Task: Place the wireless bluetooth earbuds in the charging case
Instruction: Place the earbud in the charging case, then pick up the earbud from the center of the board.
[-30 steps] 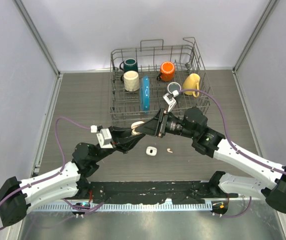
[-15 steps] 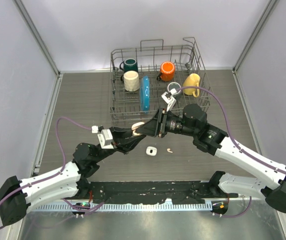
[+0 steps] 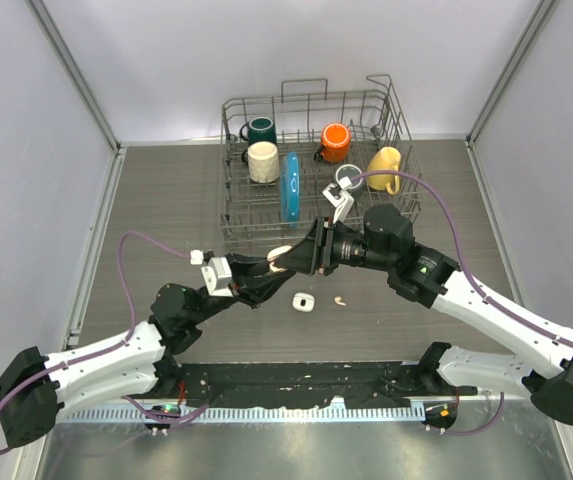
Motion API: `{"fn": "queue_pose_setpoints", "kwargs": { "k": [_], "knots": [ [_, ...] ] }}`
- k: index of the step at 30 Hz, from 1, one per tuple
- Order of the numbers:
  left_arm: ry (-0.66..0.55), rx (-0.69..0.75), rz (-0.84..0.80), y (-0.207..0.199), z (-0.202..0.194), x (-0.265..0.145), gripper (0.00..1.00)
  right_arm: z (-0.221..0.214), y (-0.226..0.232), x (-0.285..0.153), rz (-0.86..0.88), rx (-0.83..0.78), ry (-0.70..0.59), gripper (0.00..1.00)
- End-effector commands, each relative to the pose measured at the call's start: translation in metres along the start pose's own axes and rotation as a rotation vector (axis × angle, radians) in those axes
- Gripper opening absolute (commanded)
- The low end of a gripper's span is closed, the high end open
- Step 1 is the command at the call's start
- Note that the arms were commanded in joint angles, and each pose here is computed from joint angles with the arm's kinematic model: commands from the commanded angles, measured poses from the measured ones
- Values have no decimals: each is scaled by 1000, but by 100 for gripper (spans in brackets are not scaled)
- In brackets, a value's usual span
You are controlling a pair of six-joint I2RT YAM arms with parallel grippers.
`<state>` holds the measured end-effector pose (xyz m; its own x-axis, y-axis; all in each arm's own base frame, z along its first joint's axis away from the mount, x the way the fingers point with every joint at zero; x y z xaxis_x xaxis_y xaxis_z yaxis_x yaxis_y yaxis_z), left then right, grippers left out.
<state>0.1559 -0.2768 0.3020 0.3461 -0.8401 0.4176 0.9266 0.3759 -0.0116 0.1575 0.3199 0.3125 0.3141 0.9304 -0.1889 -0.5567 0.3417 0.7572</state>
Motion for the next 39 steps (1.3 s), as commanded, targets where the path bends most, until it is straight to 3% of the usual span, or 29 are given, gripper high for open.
{"fn": "queue_pose_setpoints", "kwargs": {
  "k": [1, 2, 9, 18, 24, 31, 39],
  "knots": [
    [-30, -5, 52, 10, 12, 5, 0, 2, 6, -4, 10, -107, 2, 38],
    [-26, -4, 54, 10, 10, 4, 0, 5, 5, -5, 2, -109, -13, 47],
    [-18, 3, 80, 13, 7, -3, 0, 29, 7, -22, -45, -124, -171, 70],
    [-27, 6, 92, 13, 9, -11, 0, 48, -1, -50, -130, -139, -332, 77],
    [-38, 13, 83, 11, 13, -13, 0, 49, -68, -76, -485, -43, -423, 72],
    [-49, 24, 86, 10, 21, -17, 0, 3, -124, -76, -687, -78, -219, 52],
    [-41, 37, 117, 14, 21, -24, 0, -76, -198, -68, -869, -89, 117, 45]
  ]
}}
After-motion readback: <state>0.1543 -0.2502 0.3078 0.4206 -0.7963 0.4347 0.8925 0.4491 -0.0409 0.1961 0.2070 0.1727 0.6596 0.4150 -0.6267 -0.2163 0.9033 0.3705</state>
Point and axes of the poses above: each gripper's point midway between its finger pads, its own x axis out along the fingers, its own y axis along the line the jaws close on, z = x × y, the point moved 1 cm from there along -x, back along the fingers, and after that the axes turned 1 degree about -x, right-handed, at the moved point
